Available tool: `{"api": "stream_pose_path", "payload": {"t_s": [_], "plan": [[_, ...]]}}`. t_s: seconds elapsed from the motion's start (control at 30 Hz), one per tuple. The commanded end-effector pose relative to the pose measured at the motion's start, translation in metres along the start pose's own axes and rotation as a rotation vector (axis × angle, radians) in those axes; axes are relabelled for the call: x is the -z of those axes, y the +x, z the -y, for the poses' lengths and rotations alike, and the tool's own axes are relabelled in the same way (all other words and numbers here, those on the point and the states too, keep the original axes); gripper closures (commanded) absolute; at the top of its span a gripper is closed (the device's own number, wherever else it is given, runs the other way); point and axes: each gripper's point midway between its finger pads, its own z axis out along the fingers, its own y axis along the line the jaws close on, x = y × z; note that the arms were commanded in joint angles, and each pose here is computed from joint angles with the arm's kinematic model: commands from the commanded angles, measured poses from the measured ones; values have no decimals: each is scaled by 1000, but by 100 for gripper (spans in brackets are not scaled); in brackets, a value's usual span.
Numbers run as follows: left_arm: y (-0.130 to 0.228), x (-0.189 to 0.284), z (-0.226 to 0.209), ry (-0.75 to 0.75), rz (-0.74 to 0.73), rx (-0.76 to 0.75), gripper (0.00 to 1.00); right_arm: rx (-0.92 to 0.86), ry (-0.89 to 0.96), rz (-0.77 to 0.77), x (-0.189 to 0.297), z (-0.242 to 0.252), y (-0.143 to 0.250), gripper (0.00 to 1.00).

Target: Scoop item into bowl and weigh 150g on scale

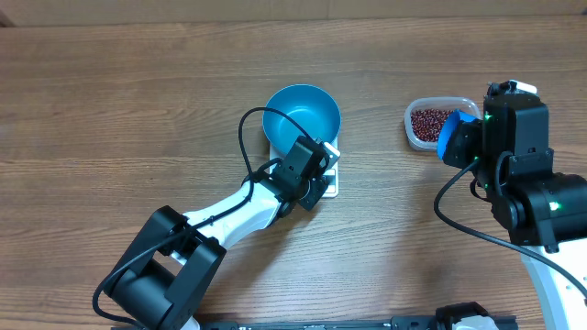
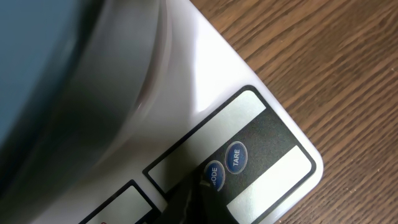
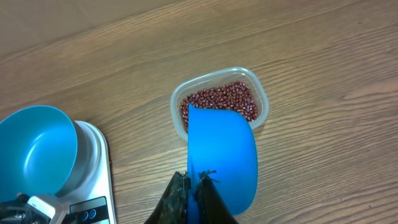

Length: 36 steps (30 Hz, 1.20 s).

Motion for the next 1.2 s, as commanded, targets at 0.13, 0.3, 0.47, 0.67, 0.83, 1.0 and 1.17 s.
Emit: {"api": "stream_pose_path", "payload": {"t_s": [0.13,0.3,0.47,0.67,0.83,1.0,1.17], "plan": [[14,-7,-1,0,-40,17,96,-10,4,32,7,2,-11,96],[16,-8,-1,-3,-48,17,96,-10,4,31,7,2,-10,96],[17,-8,-2,-4,-50,19,96,-9,5,28,6,2,-9,96],[19,-11,-2,-4,-54,20,96,-8,7,26,7,3,-9,96],[20,-12,-8,-1,-56,44,96,-8,7,25,7,3,-9,96],[20,-11,-8,6,-55,51,96,-8,7,25,7,3,-9,96],[19,-11,-8,6,-60,47,96,-8,7,25,7,3,-9,96]]}}
